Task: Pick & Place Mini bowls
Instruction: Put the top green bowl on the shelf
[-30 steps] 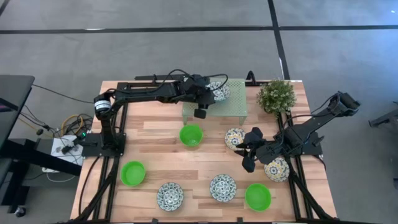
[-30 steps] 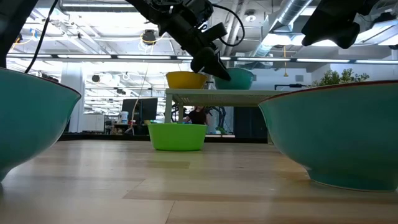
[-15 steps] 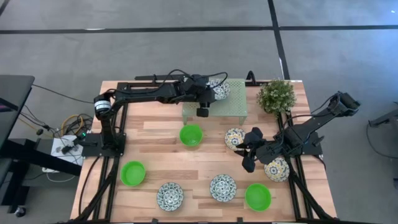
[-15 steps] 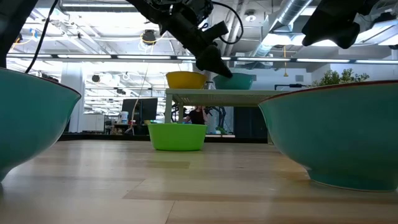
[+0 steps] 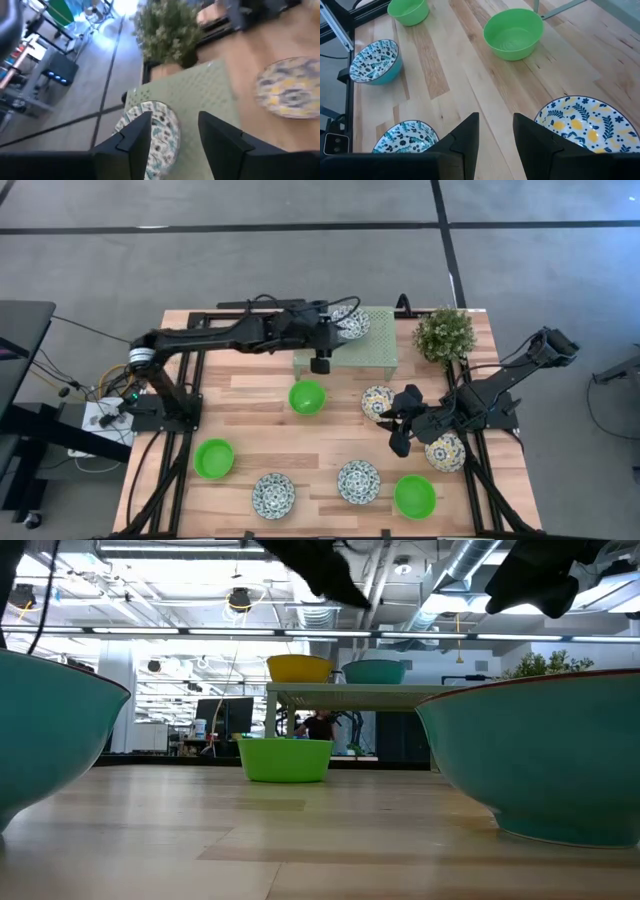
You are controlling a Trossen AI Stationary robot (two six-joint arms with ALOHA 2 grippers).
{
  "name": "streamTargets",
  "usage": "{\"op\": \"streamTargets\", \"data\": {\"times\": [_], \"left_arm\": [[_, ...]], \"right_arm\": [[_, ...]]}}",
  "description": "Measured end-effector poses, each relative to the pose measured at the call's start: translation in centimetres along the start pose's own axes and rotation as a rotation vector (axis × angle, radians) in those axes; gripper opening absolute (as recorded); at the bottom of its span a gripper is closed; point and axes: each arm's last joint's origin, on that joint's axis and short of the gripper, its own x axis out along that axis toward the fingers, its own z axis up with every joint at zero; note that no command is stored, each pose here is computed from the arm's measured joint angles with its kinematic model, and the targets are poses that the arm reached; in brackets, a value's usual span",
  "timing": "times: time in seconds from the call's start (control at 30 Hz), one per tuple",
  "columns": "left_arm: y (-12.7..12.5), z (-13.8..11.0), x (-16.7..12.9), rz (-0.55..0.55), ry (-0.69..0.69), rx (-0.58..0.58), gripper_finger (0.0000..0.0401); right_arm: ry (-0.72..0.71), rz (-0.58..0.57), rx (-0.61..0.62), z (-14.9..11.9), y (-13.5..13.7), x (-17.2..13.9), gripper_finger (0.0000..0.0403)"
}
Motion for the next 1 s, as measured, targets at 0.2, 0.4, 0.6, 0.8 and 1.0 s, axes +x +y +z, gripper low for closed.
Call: {"op": "streamTargets", "data": {"times": [0.2,0.4,0.6,0.8,1.0], "left_arm": [[-0.7,1.1,-5.8,-0.073,-0.056,-0.114,0.0146],[-4.0,-2.5,-9.2,-0.254,-0.075,-0.221,0.0121],[-7.5,-6.4,-11.3,-0.303,-0.083,-0.216,0.0111],[-9.9,-9.3,-12.5,-0.312,-0.129,-0.25,0.0111],[-10.7,-11.5,-13.4,-0.243,-0.109,-0.257,0.0111]], "right_arm": [[-0.027,-0.031,-0.007,0.2,-0.2,0.1,0.0116],[-0.064,-0.101,-0.081,0.9,-1.0,0.6,0.0116],[-0.046,-0.194,-0.086,1.3,-1.6,2.9,0.0116],[-0.045,-0.219,-0.284,2.4,-1.9,7.0,0.0116],[-0.185,0.043,-0.55,4.7,-1.2,11.5,0.0116]]}}
